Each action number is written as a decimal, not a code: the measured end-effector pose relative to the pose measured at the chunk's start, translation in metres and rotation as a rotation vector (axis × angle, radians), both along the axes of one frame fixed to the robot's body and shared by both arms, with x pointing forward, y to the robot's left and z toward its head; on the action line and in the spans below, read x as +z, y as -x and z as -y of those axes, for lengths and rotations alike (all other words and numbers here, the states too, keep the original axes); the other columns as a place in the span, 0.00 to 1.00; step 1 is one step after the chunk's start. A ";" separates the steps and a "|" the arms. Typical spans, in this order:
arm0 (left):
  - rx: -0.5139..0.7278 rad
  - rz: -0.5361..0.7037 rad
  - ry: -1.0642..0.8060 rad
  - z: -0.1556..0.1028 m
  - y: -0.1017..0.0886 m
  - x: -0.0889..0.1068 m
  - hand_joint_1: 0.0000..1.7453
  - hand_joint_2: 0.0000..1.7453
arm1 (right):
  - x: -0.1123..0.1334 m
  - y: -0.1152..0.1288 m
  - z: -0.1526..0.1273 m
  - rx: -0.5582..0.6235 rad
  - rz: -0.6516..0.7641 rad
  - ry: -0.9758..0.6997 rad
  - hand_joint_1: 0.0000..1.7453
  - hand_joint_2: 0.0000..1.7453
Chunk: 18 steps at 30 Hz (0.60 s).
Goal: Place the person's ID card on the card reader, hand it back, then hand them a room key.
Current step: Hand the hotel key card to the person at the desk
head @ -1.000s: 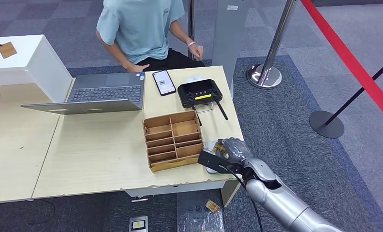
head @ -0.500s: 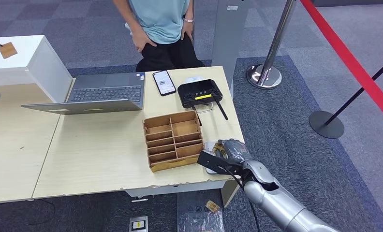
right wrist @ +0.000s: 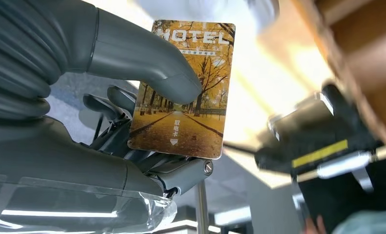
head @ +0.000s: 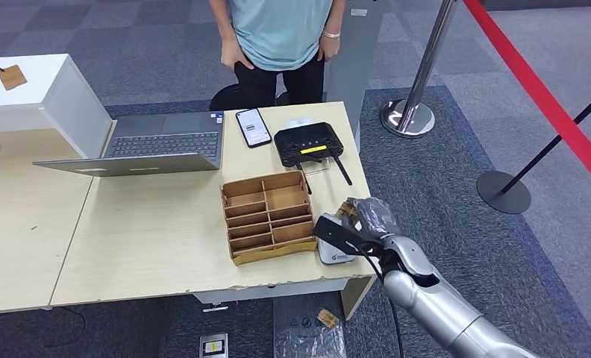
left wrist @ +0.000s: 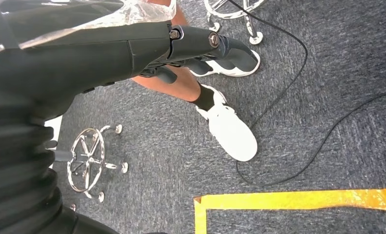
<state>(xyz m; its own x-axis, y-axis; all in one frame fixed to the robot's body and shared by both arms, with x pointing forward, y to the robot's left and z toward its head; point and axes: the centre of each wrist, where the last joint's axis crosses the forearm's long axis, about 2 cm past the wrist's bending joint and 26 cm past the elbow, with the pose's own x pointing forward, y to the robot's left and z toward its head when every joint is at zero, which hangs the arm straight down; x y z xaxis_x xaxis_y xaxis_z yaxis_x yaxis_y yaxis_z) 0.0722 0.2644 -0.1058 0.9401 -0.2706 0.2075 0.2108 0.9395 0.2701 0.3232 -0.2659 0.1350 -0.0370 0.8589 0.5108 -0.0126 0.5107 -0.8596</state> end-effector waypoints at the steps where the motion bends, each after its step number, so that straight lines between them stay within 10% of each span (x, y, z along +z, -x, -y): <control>1: -0.001 0.000 0.000 0.000 0.000 0.000 0.00 1.00 | 0.004 -0.002 0.002 -0.007 0.012 -0.003 1.00 1.00; 18: -0.050 0.007 0.000 0.000 0.000 0.000 0.00 1.00 | 0.087 -0.045 0.025 -0.028 0.192 0.009 1.00 1.00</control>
<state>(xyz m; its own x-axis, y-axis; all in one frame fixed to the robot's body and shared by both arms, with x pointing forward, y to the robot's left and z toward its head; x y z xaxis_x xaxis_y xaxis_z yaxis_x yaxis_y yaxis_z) 0.0720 0.2641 -0.1058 0.9239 -0.3172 0.2139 0.2555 0.9277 0.2721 0.3684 -0.2908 0.2220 -0.1085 0.8652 0.4895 0.1661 0.5012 -0.8492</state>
